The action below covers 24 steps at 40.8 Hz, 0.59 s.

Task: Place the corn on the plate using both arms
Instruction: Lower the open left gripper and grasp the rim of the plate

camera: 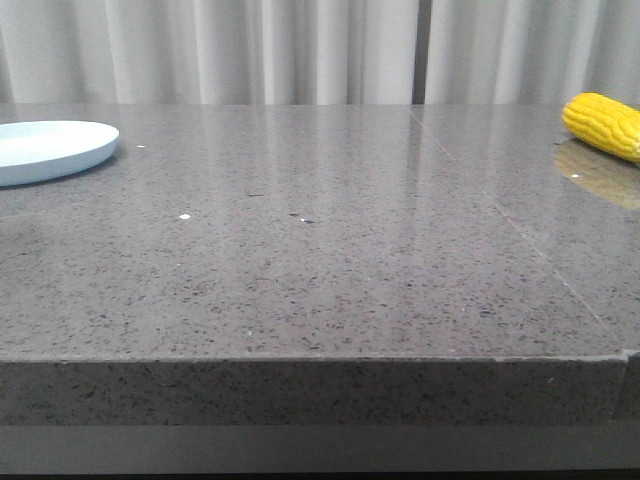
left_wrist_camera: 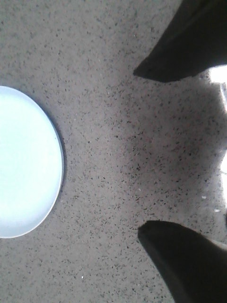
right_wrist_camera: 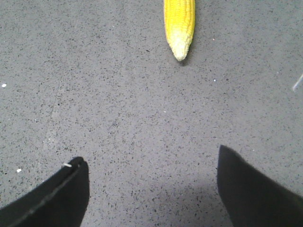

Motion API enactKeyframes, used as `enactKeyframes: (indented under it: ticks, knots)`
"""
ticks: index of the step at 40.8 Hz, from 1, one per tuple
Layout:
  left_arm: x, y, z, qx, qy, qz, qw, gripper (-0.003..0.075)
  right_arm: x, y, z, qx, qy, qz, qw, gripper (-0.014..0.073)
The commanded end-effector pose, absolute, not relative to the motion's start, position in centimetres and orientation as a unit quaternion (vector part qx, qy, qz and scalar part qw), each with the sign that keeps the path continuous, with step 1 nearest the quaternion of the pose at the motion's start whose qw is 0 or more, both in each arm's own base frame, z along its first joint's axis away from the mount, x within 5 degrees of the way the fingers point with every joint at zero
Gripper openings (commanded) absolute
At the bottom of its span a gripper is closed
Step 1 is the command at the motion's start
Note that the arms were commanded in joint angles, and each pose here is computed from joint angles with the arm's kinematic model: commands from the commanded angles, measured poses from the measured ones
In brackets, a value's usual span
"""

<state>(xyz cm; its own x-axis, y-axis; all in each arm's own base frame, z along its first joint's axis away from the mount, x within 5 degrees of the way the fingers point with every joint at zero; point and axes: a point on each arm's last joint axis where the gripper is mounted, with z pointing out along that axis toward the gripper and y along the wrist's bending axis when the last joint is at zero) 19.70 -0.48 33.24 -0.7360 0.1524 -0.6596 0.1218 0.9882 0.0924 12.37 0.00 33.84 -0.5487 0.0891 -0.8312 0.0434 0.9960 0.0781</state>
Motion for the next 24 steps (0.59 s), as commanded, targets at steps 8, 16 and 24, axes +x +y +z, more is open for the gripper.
enactKeyframes:
  ticks: [8,16,24]
  knots:
    - [24.6,2.5,34.4,-0.008,0.934,0.016,0.356,0.0584,12.7,-0.2,35.3,0.032,0.858,0.014,0.513,0.0583]
    - [27.7,4.7,34.2,-0.04,0.931,-0.047,0.359,0.0584,12.7,-0.2,35.3,0.032,0.858,0.014,0.513,0.0583]
    - [31.2,6.2,33.6,-0.077,0.92,-0.102,0.372,0.0584,12.7,-0.2,35.3,0.032,0.858,0.014,0.513,0.0583]
